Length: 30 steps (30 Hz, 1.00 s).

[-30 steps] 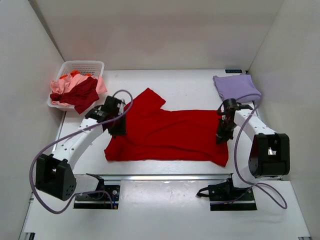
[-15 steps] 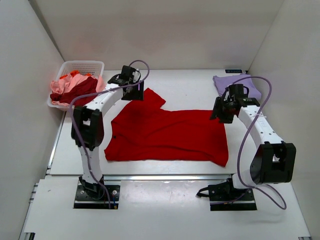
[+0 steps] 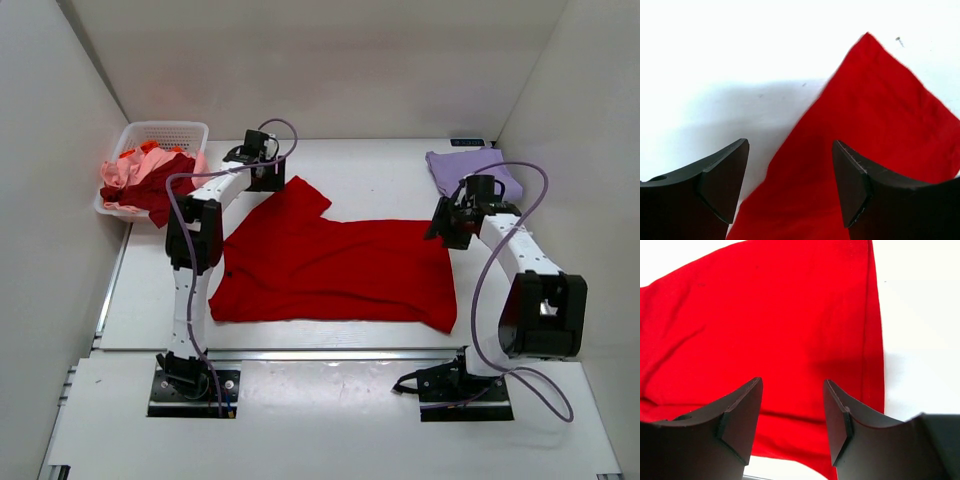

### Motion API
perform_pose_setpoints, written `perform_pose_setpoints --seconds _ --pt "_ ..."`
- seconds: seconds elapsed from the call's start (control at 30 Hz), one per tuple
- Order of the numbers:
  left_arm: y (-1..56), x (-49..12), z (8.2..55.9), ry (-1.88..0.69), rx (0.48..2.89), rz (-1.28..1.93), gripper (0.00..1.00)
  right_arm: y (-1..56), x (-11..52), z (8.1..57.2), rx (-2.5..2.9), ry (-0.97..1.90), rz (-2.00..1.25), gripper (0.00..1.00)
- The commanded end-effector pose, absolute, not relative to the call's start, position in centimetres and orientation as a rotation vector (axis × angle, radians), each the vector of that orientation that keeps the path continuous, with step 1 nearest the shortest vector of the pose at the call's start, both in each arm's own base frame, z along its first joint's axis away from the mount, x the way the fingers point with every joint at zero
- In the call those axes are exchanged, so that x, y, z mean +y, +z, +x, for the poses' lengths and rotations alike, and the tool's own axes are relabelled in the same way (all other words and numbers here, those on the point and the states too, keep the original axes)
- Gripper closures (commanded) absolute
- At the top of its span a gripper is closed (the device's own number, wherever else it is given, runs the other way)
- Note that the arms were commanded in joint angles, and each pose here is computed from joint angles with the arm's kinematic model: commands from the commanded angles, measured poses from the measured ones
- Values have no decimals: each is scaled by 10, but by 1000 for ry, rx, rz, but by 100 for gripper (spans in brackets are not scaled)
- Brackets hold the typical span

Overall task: Fold and stack the t-shirts
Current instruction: Grap the side of the flattened tshirt furthest away from the robot with both arms

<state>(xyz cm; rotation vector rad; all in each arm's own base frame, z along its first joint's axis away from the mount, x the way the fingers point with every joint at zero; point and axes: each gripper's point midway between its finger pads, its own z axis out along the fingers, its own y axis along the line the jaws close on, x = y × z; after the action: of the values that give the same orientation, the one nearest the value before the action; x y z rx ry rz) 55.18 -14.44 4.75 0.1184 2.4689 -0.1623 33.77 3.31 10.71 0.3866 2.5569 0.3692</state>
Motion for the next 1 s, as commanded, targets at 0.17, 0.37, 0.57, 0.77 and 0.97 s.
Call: perform_pose_setpoints --seconds 0.17,0.37,0.57,0.77,0.97 --pt "48 -179 560 -224 2477 216 20 88 18 367 2551 353 468 52" --pt "37 -184 557 -228 2544 228 29 79 6 379 2562 318 527 52" --pt "28 -184 545 -254 2600 232 95 70 -8 398 2583 265 586 51" --pt "32 -177 536 -251 2597 224 100 68 -11 432 2578 270 590 30" --pt "34 -171 529 -252 2596 204 100 44 -10 445 2663 207 611 37"
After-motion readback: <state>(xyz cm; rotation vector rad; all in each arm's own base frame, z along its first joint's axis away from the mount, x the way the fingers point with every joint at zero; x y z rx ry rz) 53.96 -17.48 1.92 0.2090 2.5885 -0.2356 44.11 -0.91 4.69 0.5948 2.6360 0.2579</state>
